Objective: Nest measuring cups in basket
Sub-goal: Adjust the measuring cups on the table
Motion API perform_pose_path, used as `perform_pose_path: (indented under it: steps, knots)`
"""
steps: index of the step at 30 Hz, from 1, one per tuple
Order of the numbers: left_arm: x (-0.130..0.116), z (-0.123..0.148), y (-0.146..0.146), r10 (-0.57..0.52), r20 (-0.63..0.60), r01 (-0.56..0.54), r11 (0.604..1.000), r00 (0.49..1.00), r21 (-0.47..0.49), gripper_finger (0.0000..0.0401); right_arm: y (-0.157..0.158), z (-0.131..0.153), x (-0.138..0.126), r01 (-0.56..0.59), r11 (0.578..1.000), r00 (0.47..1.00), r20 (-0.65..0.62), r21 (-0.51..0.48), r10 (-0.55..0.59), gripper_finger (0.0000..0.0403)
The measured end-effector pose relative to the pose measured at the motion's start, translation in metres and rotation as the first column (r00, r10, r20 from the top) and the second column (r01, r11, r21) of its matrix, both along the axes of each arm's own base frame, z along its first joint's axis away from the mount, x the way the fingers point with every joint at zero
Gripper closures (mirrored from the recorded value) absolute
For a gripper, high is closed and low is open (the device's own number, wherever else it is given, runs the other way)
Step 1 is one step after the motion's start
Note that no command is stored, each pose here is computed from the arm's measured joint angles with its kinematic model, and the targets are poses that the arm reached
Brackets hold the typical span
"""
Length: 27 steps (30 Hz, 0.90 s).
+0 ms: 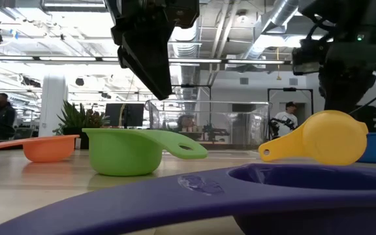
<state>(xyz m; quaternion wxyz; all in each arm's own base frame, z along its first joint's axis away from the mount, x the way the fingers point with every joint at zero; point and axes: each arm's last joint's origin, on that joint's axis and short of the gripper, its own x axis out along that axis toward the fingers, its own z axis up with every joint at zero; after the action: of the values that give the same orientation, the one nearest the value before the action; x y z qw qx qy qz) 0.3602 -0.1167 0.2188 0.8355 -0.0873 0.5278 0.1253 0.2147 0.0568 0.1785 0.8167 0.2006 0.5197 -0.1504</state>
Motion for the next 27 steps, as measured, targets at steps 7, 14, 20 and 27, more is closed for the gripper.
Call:
perform_pose_path:
  steps: [7, 14, 20, 27]
  knots:
    - [0.000, 0.000, 0.000, 0.001, 0.001, -0.001, 1.000, 1.000, 0.003, 0.0288, 0.006, 0.007, 0.011, -0.060, 0.992, 0.992, 0.116, 0.114, 0.047, 0.0376]
    - [0.000, 0.000, 0.001, 0.007, 0.002, -0.007, 1.000, 1.000, 0.020, 0.0288, 0.010, 0.014, 0.015, -0.101, 0.977, 0.988, 0.131, 0.187, 0.077, 0.0384]
    - [0.000, 0.001, 0.005, 0.054, 0.044, -0.060, 0.986, 0.998, 0.154, 0.0288, 0.003, 0.032, 0.026, -0.139, 0.990, 0.969, 0.213, 0.030, 0.129, 0.0376]
    - [-0.004, 0.006, 0.008, 0.042, 0.050, -0.053, 0.967, 0.998, 0.250, 0.0288, -0.012, 0.079, 0.039, -0.136, 0.990, 0.935, 0.324, -0.049, 0.144, 0.0373]
